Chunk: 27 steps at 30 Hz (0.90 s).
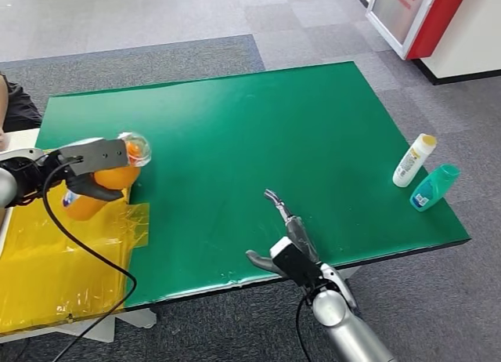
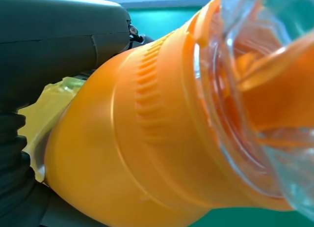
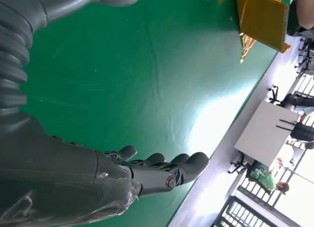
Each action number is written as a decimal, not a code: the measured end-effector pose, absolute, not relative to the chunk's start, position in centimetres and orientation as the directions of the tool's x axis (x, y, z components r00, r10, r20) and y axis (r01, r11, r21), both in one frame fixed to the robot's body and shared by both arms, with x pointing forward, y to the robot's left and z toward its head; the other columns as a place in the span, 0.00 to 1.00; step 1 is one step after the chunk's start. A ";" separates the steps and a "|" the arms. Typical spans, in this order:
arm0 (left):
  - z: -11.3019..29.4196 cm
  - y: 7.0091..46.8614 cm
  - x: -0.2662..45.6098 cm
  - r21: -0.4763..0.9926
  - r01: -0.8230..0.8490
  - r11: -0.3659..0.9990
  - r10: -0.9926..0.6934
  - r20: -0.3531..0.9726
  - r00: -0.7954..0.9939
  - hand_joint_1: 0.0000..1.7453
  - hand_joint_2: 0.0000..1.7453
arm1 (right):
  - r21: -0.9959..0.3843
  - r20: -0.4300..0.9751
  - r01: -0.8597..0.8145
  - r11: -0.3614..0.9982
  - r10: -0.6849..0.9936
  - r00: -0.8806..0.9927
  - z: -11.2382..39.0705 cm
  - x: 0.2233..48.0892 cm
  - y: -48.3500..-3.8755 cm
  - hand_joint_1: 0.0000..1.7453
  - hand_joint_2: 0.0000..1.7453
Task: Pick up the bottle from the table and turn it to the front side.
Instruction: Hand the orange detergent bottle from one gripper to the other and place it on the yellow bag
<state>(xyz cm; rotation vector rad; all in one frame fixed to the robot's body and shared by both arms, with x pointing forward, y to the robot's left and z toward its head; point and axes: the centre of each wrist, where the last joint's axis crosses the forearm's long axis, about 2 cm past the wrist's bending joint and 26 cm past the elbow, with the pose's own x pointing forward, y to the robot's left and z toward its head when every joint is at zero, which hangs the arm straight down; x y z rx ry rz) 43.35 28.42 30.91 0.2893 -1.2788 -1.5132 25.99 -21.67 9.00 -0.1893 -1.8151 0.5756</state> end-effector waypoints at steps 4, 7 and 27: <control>29.5 29.0 43.2 0.805 0.583 0.112 -0.841 0.389 -0.375 1.00 1.00 | -0.475 0.853 -0.158 0.866 0.408 -0.326 9.1 26.1 -21.7 0.00 1.00; 29.0 29.3 43.1 0.799 0.594 0.093 -0.851 0.374 -0.370 1.00 1.00 | -0.475 0.853 -0.159 0.865 0.408 -0.326 9.1 26.1 -21.7 0.00 1.00; 22.6 35.5 40.6 0.807 0.563 -0.177 -0.948 0.014 -0.317 1.00 1.00 | -0.478 0.859 -0.166 0.862 0.420 -0.292 9.4 26.6 -21.2 0.00 1.00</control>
